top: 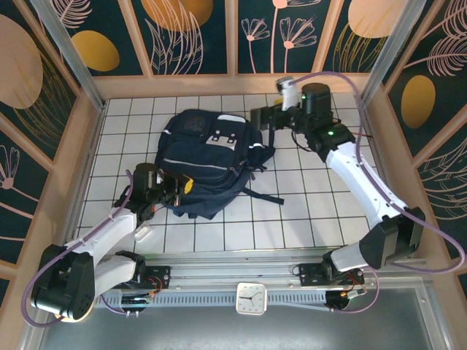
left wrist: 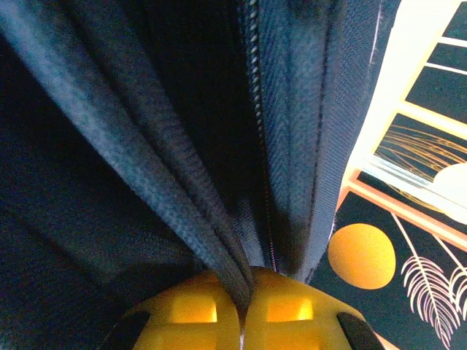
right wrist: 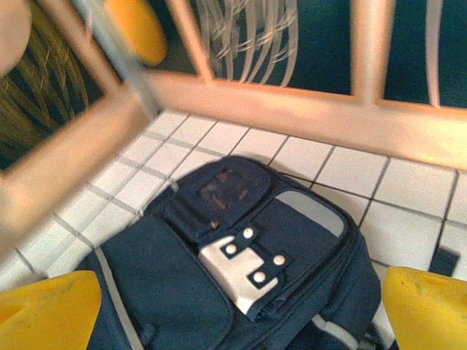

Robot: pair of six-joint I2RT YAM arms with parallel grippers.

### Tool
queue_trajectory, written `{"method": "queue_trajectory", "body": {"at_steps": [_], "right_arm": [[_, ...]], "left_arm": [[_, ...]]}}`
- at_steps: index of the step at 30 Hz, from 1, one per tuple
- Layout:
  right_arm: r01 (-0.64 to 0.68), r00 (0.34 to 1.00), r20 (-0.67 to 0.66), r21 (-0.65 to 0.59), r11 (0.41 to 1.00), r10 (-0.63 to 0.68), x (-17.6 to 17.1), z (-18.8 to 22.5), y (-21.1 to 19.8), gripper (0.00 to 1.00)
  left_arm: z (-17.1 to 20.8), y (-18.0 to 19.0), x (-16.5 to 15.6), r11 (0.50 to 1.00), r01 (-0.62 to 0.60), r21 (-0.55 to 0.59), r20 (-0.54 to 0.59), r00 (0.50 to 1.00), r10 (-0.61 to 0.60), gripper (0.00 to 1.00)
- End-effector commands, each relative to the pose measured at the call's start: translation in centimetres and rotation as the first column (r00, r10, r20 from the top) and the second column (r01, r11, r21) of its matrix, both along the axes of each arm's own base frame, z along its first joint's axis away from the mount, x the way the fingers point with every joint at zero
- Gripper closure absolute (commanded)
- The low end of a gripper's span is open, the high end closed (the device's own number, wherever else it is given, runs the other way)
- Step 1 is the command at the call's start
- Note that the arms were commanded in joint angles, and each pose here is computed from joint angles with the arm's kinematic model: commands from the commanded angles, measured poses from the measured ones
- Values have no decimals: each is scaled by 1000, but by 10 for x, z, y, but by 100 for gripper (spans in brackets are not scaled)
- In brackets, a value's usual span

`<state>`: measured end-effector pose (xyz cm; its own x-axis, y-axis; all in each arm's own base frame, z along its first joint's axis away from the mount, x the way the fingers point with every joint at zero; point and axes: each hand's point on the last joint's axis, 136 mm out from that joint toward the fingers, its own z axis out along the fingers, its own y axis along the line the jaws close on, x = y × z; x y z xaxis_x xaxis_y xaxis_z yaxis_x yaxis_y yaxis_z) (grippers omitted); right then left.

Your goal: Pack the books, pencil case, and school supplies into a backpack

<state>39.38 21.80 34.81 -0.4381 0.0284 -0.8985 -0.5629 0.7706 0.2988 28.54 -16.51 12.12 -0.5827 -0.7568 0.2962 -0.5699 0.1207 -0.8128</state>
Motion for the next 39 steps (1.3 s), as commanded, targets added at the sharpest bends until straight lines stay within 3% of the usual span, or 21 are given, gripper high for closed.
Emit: {"method": "queue_trajectory", "body": {"at_steps": [1,4,8,16,29,33,39], "right_arm": [[306,907,-368,237,922,-207,11,-29,-44,1],[434,788,-571,250,866,-229,-5,-72,-70,1],[526,721,-636,245,814,-275,-31,-103,-99,1],[552,729,-615,267,790,-301,-42,-101,-112,1],[541,746,-606,311,781,-276,-25,-87,-106,1],[533,754,-595,307,788,-278,-25,-81,-106,1],[527,768,-566,293,798,-300,-29,-74,-111,1]], "left_arm": [[38,-2,22,999,-15,-46,133,991,21,100],[41,-2,25,998,-21,-52,148,989,28,100],[45,-4,31,997,-34,-74,164,985,46,100],[50,-35,51,997,19,-80,175,985,-5,100],[59,-136,76,975,168,-147,202,970,-136,99],[64,-161,66,963,222,-152,208,960,-188,87],[76,-156,45,968,208,-139,218,960,-175,80]]}}
